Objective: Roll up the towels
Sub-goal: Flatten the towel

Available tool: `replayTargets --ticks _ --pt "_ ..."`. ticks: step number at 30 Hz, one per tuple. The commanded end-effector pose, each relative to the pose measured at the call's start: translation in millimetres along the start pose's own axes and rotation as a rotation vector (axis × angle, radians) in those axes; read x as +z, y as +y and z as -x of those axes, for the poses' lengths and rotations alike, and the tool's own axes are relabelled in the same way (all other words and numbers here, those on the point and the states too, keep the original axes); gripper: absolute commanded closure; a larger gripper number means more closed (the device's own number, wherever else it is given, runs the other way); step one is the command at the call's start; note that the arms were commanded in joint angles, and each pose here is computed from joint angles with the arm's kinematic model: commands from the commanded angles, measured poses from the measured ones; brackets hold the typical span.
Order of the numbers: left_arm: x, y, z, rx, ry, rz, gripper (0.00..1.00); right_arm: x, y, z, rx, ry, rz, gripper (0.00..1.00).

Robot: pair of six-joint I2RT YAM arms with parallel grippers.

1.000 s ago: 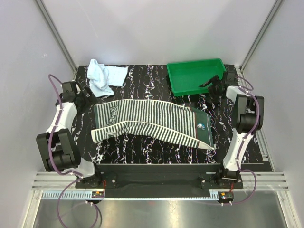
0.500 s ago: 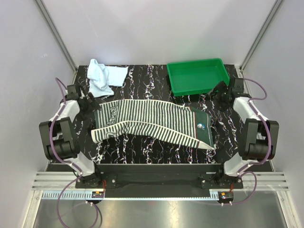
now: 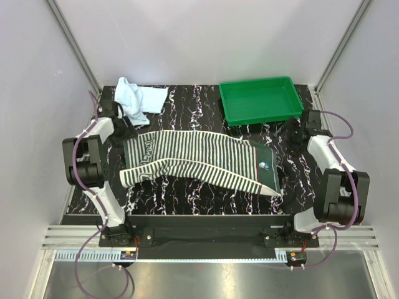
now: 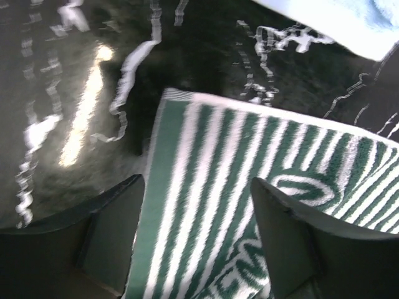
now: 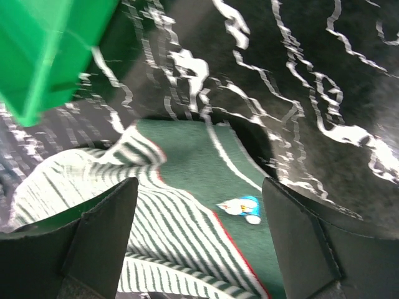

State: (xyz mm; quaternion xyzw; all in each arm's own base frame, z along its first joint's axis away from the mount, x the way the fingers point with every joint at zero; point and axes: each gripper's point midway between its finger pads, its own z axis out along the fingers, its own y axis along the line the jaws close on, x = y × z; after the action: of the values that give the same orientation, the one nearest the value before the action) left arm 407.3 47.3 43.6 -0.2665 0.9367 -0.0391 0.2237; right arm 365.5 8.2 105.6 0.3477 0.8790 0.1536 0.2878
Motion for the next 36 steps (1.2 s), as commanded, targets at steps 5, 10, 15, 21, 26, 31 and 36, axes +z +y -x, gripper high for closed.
replayTargets --ticks 5,10,15,21,26,31,36 --pt "22.1 -4.2 -13.7 0.041 0.040 0.026 0.67 28.5 -31.7 -23.5 -0.045 0.105 -0.110 0.17" --pt "20.8 -7.9 -12.4 0.047 0.031 0.017 1.00 45.5 -26.3 -25.3 -0.054 0.144 -0.082 0.21" --pt "15.7 -10.7 -10.4 0.049 0.015 0.003 1.00 64.3 -23.6 -42.4 -0.057 0.229 -0.061 0.25" --pt "11.5 -14.5 -6.0 0.053 0.005 -0.016 1.00 76.5 5.0 -91.6 -0.115 0.334 0.007 0.29" --pt "1.6 -16.1 -0.2 0.072 -0.022 -0.021 1.00 77.2 13.8 -95.9 -0.117 0.323 0.029 0.65" --pt "-21.3 -22.3 11.3 0.092 -0.089 -0.043 1.00 53.2 35.1 -67.1 -0.164 0.238 0.062 0.82" --pt "-100.5 -48.0 44.5 0.158 -0.358 -0.121 1.00 -11.2 57.1 -6.2 -0.242 -0.005 0.036 0.94"
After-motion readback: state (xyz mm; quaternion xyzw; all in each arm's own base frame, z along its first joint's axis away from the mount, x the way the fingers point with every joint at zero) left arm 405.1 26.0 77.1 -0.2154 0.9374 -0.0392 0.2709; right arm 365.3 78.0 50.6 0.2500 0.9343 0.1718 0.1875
